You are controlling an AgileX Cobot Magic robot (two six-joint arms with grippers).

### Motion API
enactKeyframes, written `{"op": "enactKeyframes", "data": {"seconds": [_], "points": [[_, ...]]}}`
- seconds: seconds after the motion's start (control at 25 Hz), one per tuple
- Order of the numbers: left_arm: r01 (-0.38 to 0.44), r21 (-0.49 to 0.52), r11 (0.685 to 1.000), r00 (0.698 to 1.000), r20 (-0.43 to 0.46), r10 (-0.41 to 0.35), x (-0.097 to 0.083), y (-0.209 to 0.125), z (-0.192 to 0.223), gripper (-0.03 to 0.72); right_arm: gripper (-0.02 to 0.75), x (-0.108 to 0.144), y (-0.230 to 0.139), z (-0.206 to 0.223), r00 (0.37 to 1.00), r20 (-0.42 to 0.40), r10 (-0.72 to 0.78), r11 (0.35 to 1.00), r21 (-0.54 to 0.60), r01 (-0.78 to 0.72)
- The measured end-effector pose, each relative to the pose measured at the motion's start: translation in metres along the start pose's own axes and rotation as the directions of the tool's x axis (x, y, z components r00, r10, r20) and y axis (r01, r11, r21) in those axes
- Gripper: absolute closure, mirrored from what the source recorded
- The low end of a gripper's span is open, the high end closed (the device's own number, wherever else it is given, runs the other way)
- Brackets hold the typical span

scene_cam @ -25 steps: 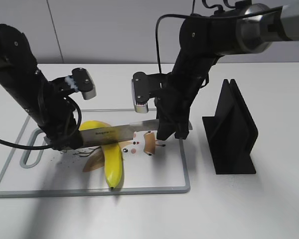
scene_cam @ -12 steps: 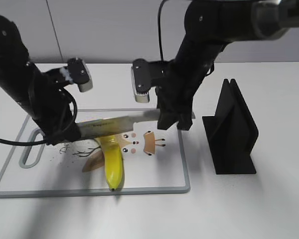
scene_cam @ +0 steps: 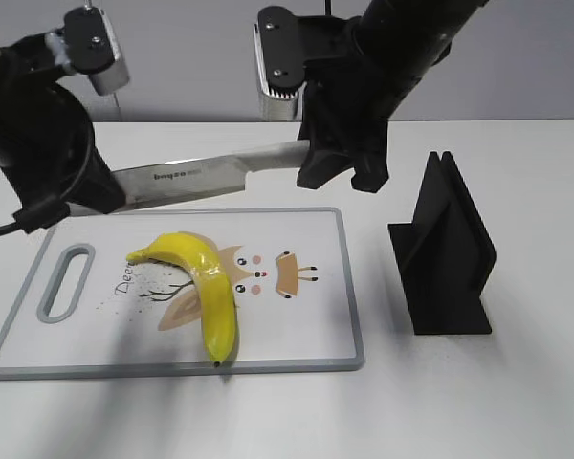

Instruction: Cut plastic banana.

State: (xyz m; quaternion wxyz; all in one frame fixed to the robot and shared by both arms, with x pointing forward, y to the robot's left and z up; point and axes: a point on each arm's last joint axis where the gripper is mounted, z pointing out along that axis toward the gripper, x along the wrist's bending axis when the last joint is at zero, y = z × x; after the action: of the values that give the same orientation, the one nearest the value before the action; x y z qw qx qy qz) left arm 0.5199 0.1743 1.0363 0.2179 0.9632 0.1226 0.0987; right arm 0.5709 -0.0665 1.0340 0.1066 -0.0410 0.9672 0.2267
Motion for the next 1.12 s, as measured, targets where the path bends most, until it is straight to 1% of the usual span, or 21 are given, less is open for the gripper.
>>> {"op": "enactKeyframes", "data": {"seconds": [0.24, 0.28, 0.32, 0.4, 0.48, 0.56, 0.6, 0.64, 0.76, 0.84, 0.88, 0.96, 1.0, 1.04, 1.12], "points": [[-0.007, 0.000, 1.000, 1.000, -0.009, 0.007, -0.001, 0.000, -0.004, 0.679, 0.547, 0.000, 0.001, -0.001, 1.000, 0.000, 0.002, 1.000, -0.007, -0.002], [-0.003, -0.001, 1.000, 1.000, -0.010, 0.003, -0.001, 0.000, -0.004, 0.660, 0.547, 0.000, 0.001, -0.001, 1.000, -0.001, 0.002, 1.000, -0.007, -0.002], [0.002, -0.003, 1.000, 1.000, -0.014, -0.002, -0.001, 0.000, -0.004, 0.622, 0.547, 0.001, 0.001, -0.001, 1.000, -0.005, 0.004, 1.000, -0.007, -0.004], [0.016, -0.013, 1.000, 0.999, -0.030, -0.016, 0.001, 0.001, -0.005, 0.493, 0.548, 0.002, 0.001, -0.001, 1.000, -0.012, 0.024, 1.000, -0.014, -0.024], [0.024, -0.019, 1.000, 0.999, -0.038, -0.025, 0.002, 0.001, -0.005, 0.295, 0.548, 0.002, 0.002, -0.001, 0.999, -0.012, 0.043, 0.999, -0.020, -0.043], [0.028, -0.032, 0.999, 0.998, -0.059, -0.030, 0.004, 0.002, -0.005, 0.130, 0.549, 0.001, 0.002, -0.001, 0.999, -0.009, 0.050, 0.998, -0.022, -0.050], [0.029, -0.041, 0.999, 0.996, -0.079, -0.032, 0.006, 0.003, -0.005, 0.085, 0.549, 0.001, 0.002, -0.001, 0.999, -0.009, 0.051, 0.998, -0.022, -0.051], [0.028, -0.049, 0.998, 0.995, -0.098, -0.033, 0.007, 0.004, -0.005, 0.064, 0.549, 0.001, 0.002, -0.001, 0.999, -0.009, 0.052, 0.998, -0.022, -0.052], [0.024, -0.084, 0.996, 0.984, -0.173, -0.039, 0.014, 0.007, -0.007, 0.045, 0.549, 0.001, 0.002, -0.001, 0.998, -0.008, 0.055, 0.998, -0.022, -0.055], [0.023, -0.098, 0.995, 0.980, -0.194, -0.042, 0.017, 0.010, -0.010, 0.043, 0.549, 0.001, 0.002, -0.001, 0.998, -0.004, 0.060, 0.998, -0.024, -0.060], [0.037, -0.103, 0.994, 0.979, -0.197, -0.057, 0.019, 0.012, -0.012, 0.043, 0.549, 0.000, 0.002, -0.001, 0.998, 0.001, 0.067, 0.997, -0.025, -0.067], [0.087, -0.121, 0.989, 0.969, -0.220, -0.112, 0.024, 0.016, -0.019, 0.043, 0.549, 0.000, 0.001, -0.001, 0.993, -0.005, 0.117, 0.993, -0.023, -0.117], [0.119, -0.121, 0.985, 0.960, -0.238, -0.145, 0.026, 0.017, -0.024, 0.046, 0.549, 0.001, 0.001, -0.001, 0.984, -0.009, 0.177, 0.984, -0.021, -0.177], [0.151, -0.109, 0.982, 0.951, -0.255, -0.175, 0.029, 0.016, -0.027, 0.048, 0.549, 0.001, 0.001, -0.001, 0.971, -0.011, 0.238, 0.971, -0.017, -0.238], [0.226, -0.073, 0.971, 0.928, -0.289, -0.237, 0.035, 0.012, -0.038, 0.054, 0.549, -0.001, 0.000, -0.003, 0.924, 0.008, 0.383, 0.924, 0.001, -0.383]]}}
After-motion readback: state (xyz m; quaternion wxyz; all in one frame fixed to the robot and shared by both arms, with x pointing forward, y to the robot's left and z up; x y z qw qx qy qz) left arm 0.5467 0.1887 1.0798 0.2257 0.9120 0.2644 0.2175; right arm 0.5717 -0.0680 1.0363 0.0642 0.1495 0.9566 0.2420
